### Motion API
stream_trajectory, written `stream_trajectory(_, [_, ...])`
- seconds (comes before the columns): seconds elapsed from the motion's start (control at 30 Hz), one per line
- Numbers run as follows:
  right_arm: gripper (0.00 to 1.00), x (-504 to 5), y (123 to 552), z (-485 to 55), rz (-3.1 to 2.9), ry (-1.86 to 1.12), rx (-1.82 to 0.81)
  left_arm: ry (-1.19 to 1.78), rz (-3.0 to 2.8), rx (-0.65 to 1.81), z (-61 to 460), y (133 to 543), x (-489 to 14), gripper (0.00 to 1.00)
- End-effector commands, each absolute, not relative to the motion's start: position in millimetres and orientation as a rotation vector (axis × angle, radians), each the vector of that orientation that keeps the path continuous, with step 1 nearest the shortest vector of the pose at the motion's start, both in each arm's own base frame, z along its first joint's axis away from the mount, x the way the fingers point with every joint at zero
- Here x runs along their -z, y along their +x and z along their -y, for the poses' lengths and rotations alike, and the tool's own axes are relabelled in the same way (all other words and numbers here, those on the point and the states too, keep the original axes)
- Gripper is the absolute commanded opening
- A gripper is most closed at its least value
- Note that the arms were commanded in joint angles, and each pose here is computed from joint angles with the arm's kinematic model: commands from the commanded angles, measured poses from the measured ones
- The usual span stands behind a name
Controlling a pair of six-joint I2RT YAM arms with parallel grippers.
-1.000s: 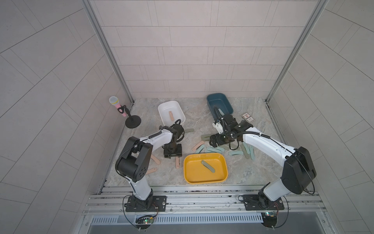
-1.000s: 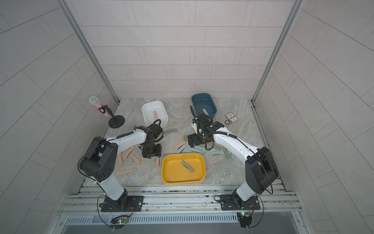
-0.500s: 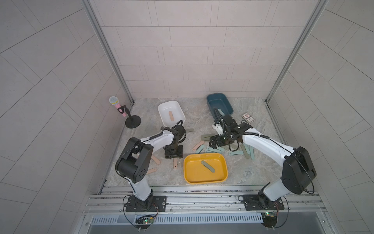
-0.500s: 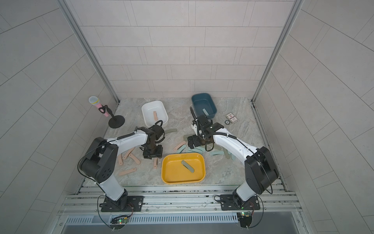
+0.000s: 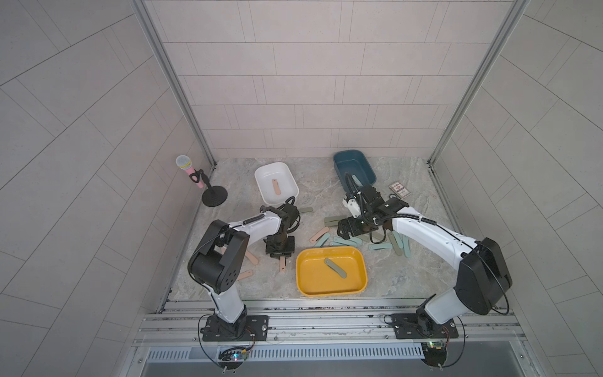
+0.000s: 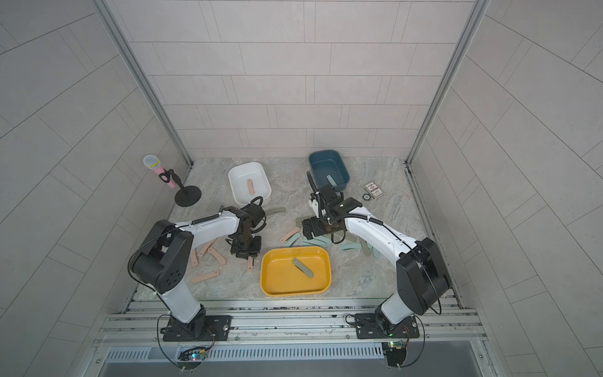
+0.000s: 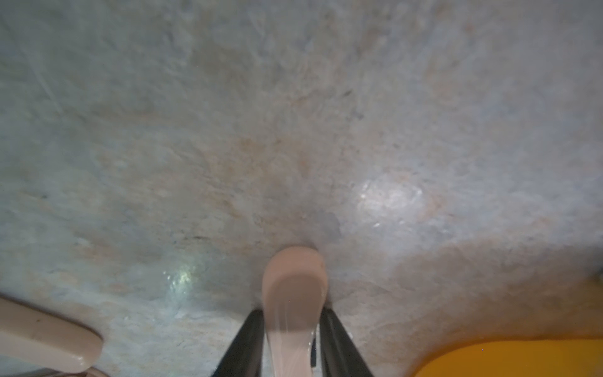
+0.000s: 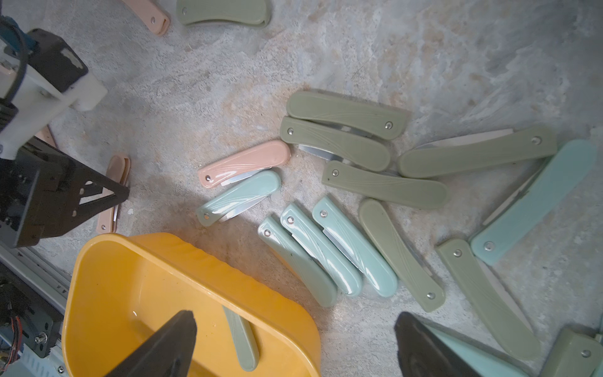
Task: Place the fruit knives into the storage box by color
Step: Pick up the fruit knife from the center of the board, then place the fruit knife in the storage box.
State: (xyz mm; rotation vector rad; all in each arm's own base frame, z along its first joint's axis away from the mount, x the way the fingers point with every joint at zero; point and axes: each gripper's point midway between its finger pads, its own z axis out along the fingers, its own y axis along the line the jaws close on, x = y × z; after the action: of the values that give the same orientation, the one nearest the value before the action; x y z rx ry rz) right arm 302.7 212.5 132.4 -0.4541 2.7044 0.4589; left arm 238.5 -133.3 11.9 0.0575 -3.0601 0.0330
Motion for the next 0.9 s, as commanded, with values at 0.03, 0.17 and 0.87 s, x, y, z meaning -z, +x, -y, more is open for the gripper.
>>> stream_trajectory(0.03, [0.98, -137, 302, -208, -2.699, -0.443, -0.442, 0.055, 3.038, 0.017, 127, 233, -12, 0.2])
stream_trajectory(0.17, [0.99, -140, 307, -210, -2.69, -0.442, -0.444, 0.041, 3.087, -0.002, 132, 254, -39, 0.13])
stream_trajectory(0.87, [1.0, -136, 332, -233, -2.697, -0.482, -0.491, 0.344, 3.532, 0.007, 121, 528, -141, 0.09])
